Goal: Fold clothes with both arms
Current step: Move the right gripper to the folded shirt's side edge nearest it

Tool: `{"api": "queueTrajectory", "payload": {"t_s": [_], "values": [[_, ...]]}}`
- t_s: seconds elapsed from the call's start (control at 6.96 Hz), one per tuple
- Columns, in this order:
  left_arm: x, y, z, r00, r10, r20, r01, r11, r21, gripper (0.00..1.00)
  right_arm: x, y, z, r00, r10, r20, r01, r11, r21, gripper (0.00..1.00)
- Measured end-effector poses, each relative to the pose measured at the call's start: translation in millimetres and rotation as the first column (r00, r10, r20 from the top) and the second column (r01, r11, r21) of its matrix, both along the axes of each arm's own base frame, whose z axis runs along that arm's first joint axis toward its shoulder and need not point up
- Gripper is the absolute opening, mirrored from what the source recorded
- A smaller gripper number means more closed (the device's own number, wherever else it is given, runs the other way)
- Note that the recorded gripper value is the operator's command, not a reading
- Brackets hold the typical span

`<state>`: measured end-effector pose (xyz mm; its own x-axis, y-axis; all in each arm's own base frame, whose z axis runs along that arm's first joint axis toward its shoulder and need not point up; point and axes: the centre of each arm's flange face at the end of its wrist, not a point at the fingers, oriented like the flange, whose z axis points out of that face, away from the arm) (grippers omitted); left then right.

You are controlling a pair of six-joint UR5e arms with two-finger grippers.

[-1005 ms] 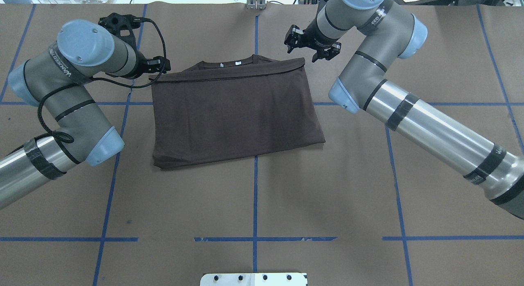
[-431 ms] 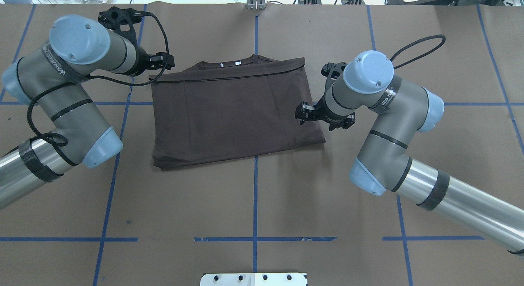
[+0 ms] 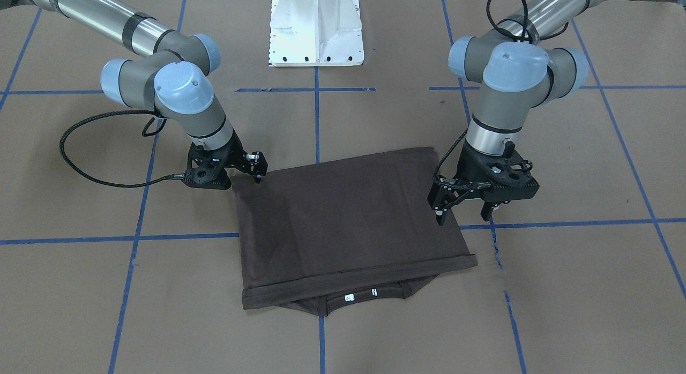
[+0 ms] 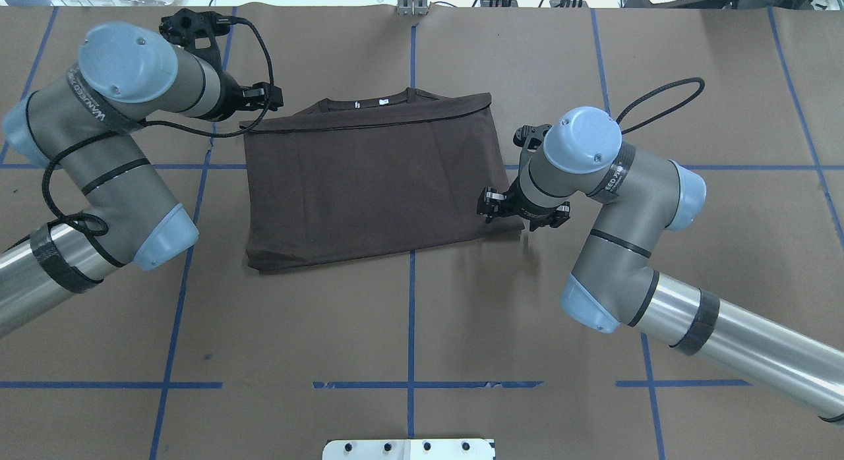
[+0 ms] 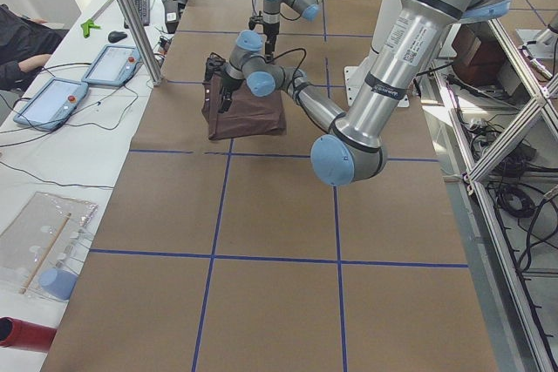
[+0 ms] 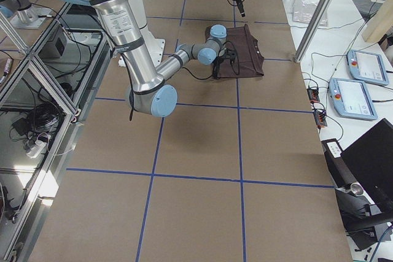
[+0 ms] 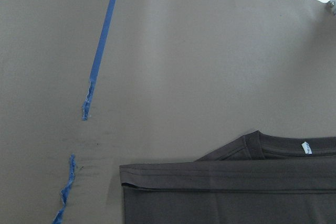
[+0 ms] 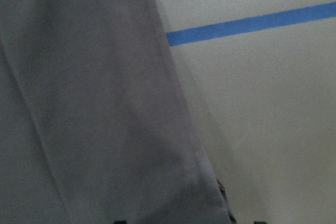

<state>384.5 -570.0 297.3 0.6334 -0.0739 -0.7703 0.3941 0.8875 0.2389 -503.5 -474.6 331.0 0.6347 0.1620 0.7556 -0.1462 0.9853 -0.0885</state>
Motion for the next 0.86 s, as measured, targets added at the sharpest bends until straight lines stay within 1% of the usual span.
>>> {"api": "queueTrajectory", "payload": {"t_s": [0.14, 0.29, 0.43, 0.86], "values": [[0, 0, -2, 1.0, -0.001, -0.003, 0.001, 1.0, 0.001, 1.0, 0, 0, 5, 1.0, -0.002, -0.007, 0.002, 1.0, -0.005, 0.56], [0, 0, -3, 1.0, -0.002, -0.005, 0.002, 1.0, 0.002, 1.0, 0, 0, 10, 1.0, -0.003, -0.013, 0.003, 1.0, -0.01, 0.12], [-1, 1, -4, 1.0, -0.002, -0.008, 0.002, 1.0, 0.004, 1.0, 1, 0, 13, 1.0, -0.004, -0.017, 0.003, 1.0, -0.012, 0.0], [-2, 2, -6, 1.0, -0.002, -0.01, 0.002, 1.0, 0.007, 1.0, 3, -1, 15, 1.0, -0.004, -0.019, 0.004, 1.0, -0.01, 0.0]]}}
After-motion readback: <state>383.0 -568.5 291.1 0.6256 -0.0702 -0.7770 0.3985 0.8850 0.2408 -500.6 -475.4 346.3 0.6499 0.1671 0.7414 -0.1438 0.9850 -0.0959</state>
